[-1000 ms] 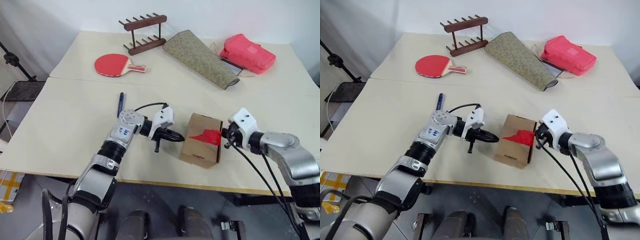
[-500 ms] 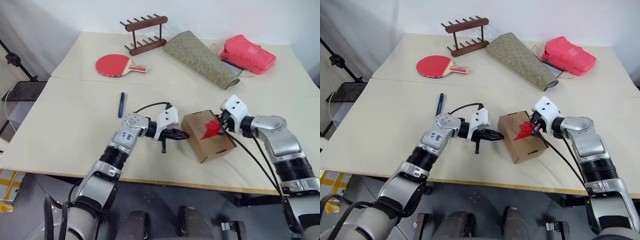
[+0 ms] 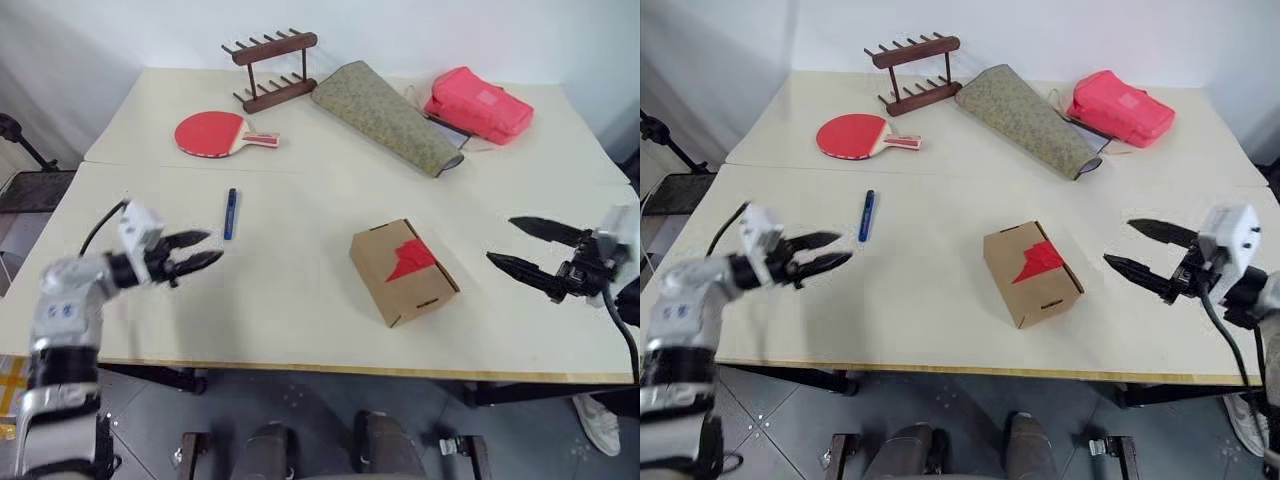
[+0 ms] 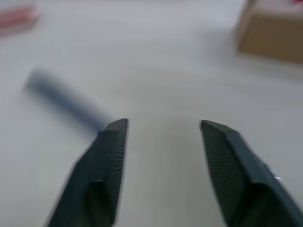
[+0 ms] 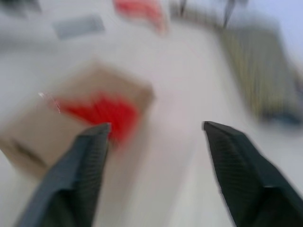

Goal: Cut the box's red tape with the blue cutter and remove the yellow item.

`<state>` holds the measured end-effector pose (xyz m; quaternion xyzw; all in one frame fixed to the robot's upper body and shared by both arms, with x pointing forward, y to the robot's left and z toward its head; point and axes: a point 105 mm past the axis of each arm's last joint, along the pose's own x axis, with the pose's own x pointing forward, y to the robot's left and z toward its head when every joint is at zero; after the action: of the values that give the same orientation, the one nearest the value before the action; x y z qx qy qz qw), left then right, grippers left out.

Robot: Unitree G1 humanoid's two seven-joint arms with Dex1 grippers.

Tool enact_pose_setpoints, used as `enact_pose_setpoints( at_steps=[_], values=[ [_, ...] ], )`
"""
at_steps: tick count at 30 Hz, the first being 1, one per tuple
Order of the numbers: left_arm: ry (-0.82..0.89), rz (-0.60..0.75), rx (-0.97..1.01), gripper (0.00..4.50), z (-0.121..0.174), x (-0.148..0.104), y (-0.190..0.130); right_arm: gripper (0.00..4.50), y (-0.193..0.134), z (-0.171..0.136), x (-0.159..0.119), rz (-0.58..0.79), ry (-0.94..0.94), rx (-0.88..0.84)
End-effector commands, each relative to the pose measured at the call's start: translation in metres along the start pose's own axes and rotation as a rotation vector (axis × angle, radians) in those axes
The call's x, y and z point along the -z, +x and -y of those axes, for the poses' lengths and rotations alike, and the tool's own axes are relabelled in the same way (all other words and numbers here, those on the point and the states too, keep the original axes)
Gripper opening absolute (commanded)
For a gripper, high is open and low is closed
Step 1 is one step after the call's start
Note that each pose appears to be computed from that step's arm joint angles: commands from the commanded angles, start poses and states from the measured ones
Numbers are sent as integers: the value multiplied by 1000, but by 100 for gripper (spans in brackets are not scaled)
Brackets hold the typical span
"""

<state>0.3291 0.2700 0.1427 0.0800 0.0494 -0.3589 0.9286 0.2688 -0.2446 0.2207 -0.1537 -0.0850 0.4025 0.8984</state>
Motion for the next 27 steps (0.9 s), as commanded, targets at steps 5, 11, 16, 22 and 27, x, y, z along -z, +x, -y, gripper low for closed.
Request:
enact_pose_setpoints(
  at_steps=[5, 11, 16, 22, 27],
  values=[
    [-16, -3, -456, 447, -4, 10, -117, 450, 17, -58, -14, 142, -2, -231],
    [-36, -28, -434, 447, 30, 14, -109, 450, 21, -63, -9, 153, 2, -256],
    [1, -37, -401, 447, 39, -16, -33, 450, 19, -59, -9, 132, 10, -266],
    [-163, -115, -601, 447, 30, -25, 57, 450, 15, -62, -12, 124, 52, -262],
    [-158, -145, -662, 447, 21, -32, 104, 450, 15, -66, -13, 128, 48, -246]
  ],
)
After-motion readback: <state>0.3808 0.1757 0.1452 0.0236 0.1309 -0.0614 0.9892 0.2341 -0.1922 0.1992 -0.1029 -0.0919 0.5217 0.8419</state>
